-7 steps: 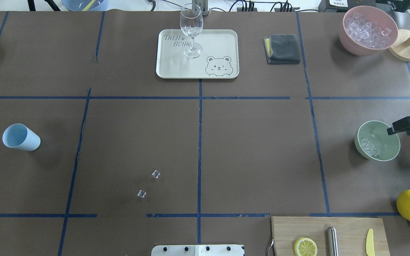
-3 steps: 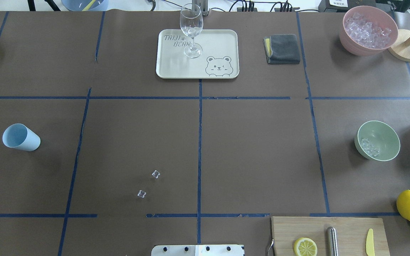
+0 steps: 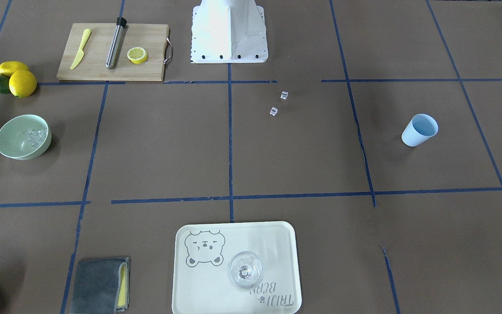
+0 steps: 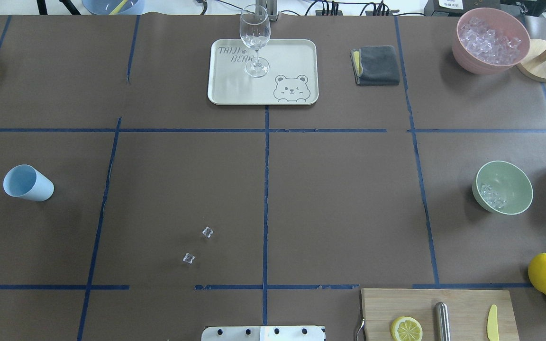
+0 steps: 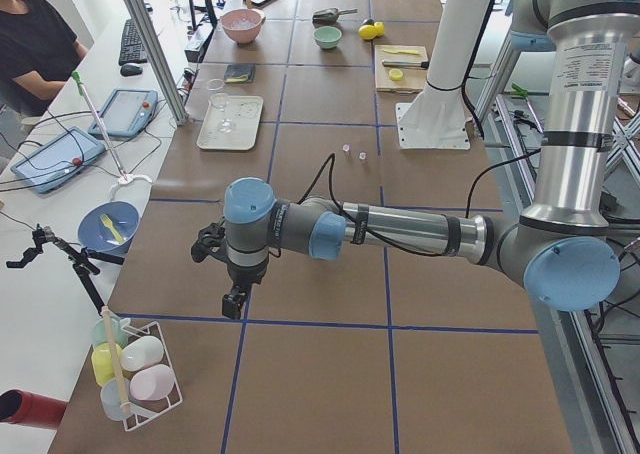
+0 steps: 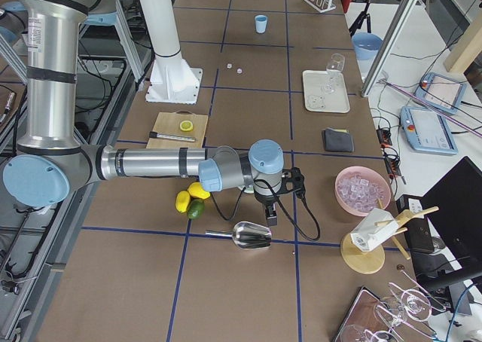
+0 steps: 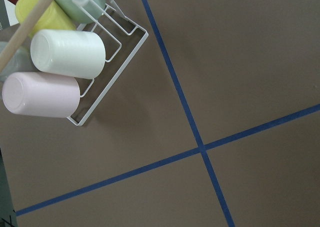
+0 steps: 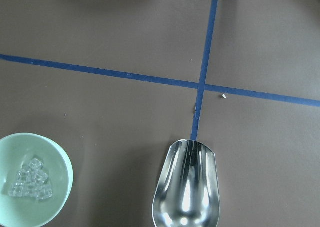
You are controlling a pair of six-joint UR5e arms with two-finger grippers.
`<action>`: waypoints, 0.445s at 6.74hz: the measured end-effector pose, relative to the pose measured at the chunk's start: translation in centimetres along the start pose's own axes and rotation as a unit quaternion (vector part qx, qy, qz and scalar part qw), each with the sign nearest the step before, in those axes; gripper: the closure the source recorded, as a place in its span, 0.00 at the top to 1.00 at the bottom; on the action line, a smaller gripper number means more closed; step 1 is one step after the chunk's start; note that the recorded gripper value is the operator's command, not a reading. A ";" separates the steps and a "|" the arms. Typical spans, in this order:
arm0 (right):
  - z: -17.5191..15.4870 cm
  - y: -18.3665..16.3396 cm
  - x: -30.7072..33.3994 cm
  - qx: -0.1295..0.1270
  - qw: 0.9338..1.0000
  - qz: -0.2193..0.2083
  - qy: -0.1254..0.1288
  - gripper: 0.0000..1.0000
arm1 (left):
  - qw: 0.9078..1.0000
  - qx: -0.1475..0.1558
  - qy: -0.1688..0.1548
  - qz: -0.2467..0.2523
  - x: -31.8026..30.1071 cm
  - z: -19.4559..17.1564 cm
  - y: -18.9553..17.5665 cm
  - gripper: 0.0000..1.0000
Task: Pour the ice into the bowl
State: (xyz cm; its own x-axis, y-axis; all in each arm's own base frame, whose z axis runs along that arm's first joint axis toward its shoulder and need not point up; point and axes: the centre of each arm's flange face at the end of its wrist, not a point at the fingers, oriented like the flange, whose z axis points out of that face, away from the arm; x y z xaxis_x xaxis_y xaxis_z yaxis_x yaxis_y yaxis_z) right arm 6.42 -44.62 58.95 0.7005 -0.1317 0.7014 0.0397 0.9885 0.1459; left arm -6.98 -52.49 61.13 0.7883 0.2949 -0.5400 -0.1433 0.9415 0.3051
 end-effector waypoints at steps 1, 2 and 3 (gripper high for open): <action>0.0 0.4 0.7 -0.008 1.000 0.008 0.001 1.00 | 1.000 -0.006 0.002 -0.011 -0.4 0.7 0.2 1.00; 0.7 0.8 1.5 -0.015 1.000 0.015 0.003 1.00 | 0.999 -0.008 0.008 -0.031 -0.3 0.8 0.2 1.00; 1.4 0.7 2.3 -0.021 1.000 0.019 0.003 1.00 | 0.998 -0.008 0.022 -0.054 -0.1 1.0 0.2 1.00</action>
State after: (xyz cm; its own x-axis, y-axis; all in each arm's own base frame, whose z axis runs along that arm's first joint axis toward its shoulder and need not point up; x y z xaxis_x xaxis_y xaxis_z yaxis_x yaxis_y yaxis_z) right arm 7.00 -44.35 61.65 0.7068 -0.0927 0.7013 0.0428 0.9952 0.0884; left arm -6.48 -52.49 62.00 0.7732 0.1985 -0.6023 -0.0694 0.9705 0.2307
